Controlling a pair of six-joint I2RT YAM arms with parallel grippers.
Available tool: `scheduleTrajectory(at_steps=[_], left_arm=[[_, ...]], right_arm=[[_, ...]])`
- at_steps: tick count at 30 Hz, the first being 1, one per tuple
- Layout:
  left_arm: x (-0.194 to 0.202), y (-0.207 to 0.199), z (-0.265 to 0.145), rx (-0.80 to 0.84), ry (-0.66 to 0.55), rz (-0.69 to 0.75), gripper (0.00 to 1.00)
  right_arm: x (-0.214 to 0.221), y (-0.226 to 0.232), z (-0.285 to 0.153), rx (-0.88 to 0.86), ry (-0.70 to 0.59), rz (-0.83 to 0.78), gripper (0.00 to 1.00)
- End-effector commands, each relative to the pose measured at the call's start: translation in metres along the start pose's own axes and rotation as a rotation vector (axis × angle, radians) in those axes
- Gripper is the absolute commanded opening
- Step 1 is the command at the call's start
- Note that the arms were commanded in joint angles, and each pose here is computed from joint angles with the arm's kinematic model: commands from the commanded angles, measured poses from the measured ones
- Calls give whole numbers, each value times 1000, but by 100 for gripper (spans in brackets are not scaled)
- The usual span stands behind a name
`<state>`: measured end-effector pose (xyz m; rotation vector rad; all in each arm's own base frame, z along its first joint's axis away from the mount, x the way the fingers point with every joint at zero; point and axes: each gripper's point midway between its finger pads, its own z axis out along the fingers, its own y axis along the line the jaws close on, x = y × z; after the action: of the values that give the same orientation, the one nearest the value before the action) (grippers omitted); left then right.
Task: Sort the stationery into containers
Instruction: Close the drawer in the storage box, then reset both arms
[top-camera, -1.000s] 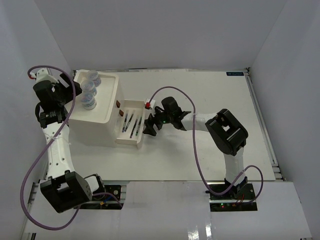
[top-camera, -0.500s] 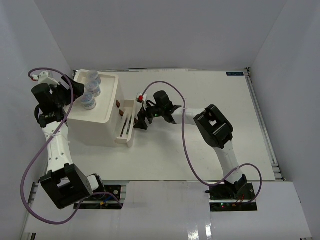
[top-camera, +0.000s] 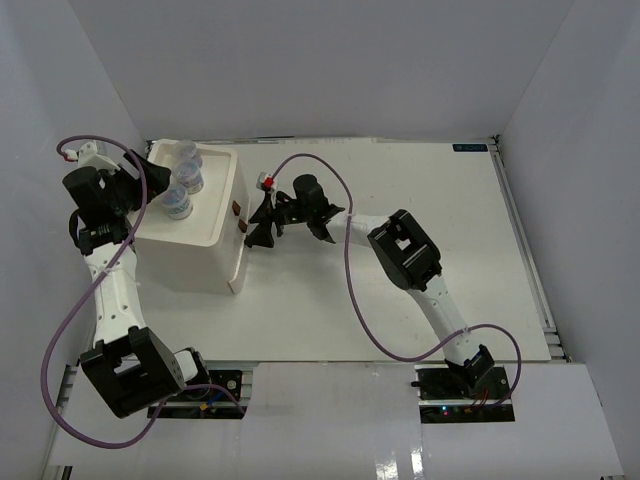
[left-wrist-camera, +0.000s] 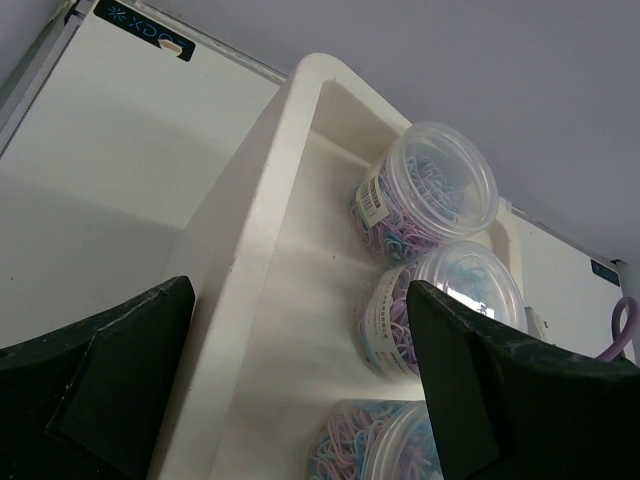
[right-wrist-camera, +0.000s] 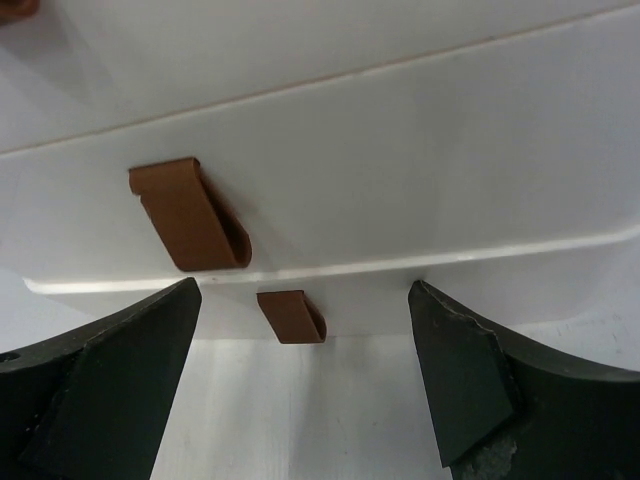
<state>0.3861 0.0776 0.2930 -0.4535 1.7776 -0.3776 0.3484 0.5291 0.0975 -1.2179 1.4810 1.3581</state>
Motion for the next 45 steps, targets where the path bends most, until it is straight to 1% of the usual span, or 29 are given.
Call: scheduleTrajectory(at_steps=[1,9,11,12,13,14,15,16,17,18,19,20,22,23,24,25,26,27,28,29,31,32,33,34,37,40,41,42,45], left_arm=[[9,-3,0,25,31,-22,98],[2,-3,-4,25,12,-18,97],[-5,-1,-6,2,-4,0,98],[-9,0,-8,-10,-12,7,98],[-11,1,-9,-21,-16,12,98],[-16,-2,-11,-25,-23,17,98],[-23,-3,-15,-35,-39,27,98],[-27,-6,-17,-35,-45,30,98],[-30,-8,-21,-39,-46,30,98],[-44,-15,-28,-36,-78,46,98],[-49,-19,-32,-36,-89,53,98],[-51,-20,-36,-46,-86,56,98],[-70,-28,-49,-60,-132,91,98],[-71,-29,-54,-73,-125,97,98],[-75,-32,-59,-76,-131,108,98],[-87,-41,-71,-70,-163,140,98],[-86,-44,-77,-69,-154,144,98],[-89,-51,-83,-57,-163,155,98],[-91,-58,-90,-37,-172,165,98],[-90,-74,-102,14,-179,184,98],[-87,-93,-115,74,-185,206,98],[-84,-111,-130,127,-199,232,98],[-83,-119,-137,148,-207,249,98],[-78,-132,-144,188,-208,267,98],[-71,-156,-171,237,-230,325,98],[-69,-167,-199,245,-268,367,98],[-68,-166,-207,233,-279,373,98],[-75,-163,-223,209,-327,379,98],[-69,-167,-241,238,-345,382,98]], right_arm=[[-31,20,22,-95,-81,-47,91],[-35,25,19,-103,-95,-44,91],[-50,27,8,-74,-110,-68,90],[-36,25,-2,-50,-86,-42,91],[-39,24,-9,-22,-88,-53,90],[-59,29,-21,-3,-110,-80,90],[-44,26,-35,35,-85,-57,90],[-47,21,-46,85,-90,-58,90],[-74,30,-62,110,-124,-98,90],[-78,24,-78,160,-131,-96,90],[-66,21,-92,224,-115,-65,90],[-94,31,-112,252,-152,-106,90],[-106,22,-145,375,-169,-99,90],[-123,32,-166,418,-182,-140,90],[-115,29,-181,478,-128,-103,90],[-120,20,-199,593,-115,-104,90],[-142,31,-220,653,-121,-168,90],[-134,32,-235,722,-66,-143,90],[-140,26,-260,860,-65,-149,90],[-157,41,-282,926,-103,-170,90],[-165,46,-329,1135,-130,-174,90],[-187,70,-355,1188,-209,-208,90],[-180,75,-370,1240,-207,-217,90],[-197,98,-400,1318,-283,-247,90],[-200,127,-443,1440,-345,-272,90],[-214,179,-489,1507,-456,-332,90],[-213,188,-497,1519,-467,-333,90],[-213,196,-505,1532,-493,-336,90],[-209,226,-524,1523,-592,-358,90]])
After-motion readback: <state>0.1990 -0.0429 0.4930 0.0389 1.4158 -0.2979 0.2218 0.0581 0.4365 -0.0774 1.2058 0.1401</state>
